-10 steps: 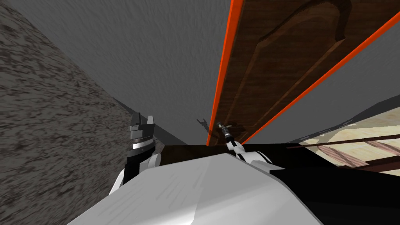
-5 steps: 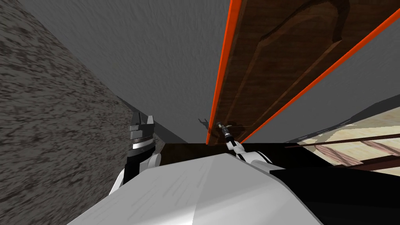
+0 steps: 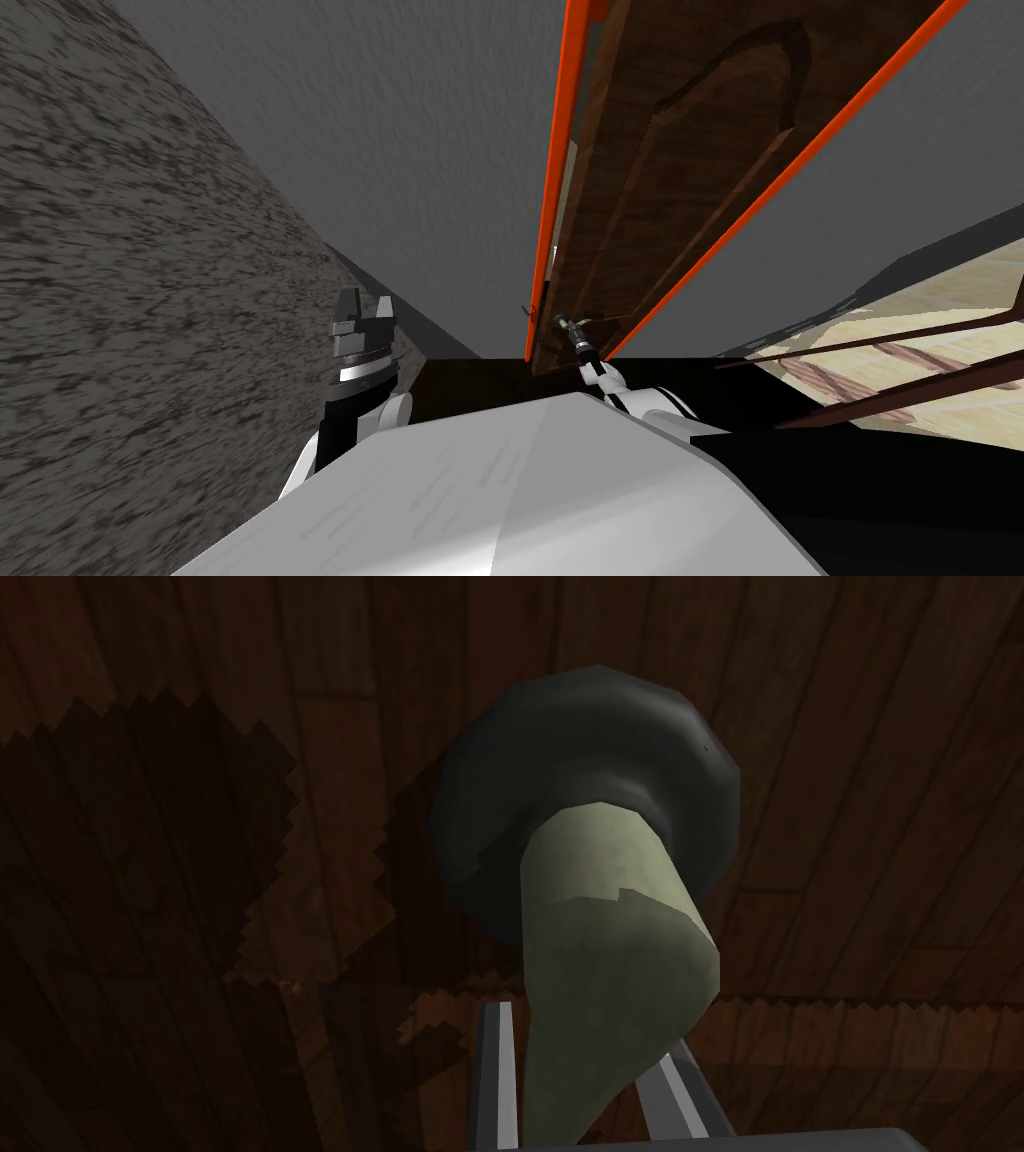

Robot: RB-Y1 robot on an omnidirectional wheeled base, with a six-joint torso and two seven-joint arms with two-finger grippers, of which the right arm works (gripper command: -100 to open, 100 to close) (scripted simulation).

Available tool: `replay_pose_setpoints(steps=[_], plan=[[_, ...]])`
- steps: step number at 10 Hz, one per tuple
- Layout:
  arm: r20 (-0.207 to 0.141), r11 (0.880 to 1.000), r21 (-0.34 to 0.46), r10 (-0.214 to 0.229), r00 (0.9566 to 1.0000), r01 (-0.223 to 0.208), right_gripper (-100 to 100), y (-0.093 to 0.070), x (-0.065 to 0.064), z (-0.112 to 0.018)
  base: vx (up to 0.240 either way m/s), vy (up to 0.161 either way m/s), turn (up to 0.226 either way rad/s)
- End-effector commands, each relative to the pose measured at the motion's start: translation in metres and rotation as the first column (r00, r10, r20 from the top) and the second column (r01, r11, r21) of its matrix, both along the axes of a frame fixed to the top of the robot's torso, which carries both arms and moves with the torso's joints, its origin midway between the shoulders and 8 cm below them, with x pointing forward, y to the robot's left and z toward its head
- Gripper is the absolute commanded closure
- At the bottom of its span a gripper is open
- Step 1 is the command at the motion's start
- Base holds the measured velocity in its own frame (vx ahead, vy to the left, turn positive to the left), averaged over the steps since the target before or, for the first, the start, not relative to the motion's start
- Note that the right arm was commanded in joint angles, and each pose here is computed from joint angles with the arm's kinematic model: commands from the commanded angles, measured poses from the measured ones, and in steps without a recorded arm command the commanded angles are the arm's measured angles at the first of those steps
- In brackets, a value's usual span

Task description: Pull the door open

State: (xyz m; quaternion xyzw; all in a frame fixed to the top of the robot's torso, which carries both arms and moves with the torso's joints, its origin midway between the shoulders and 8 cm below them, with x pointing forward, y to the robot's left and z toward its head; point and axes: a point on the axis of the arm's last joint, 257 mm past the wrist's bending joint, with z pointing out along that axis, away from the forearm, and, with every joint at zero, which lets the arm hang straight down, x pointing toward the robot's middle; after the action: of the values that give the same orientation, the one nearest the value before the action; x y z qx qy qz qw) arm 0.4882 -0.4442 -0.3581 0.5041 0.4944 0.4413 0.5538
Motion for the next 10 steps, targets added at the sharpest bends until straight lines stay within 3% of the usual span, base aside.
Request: replay_pose_setpoints(steps=[1,10], plan=[[0.002,1.000,-0.002,0.000,1.0000,0.000,100,-0.0008,0.0001,0.0009,-0.227,-0.061,0.024],[0.002,1.000,-0.002,-0.003,1.0000,0.003,100,-0.0022,-0.0004,0.0010,-0.187,-0.034,0.011]])
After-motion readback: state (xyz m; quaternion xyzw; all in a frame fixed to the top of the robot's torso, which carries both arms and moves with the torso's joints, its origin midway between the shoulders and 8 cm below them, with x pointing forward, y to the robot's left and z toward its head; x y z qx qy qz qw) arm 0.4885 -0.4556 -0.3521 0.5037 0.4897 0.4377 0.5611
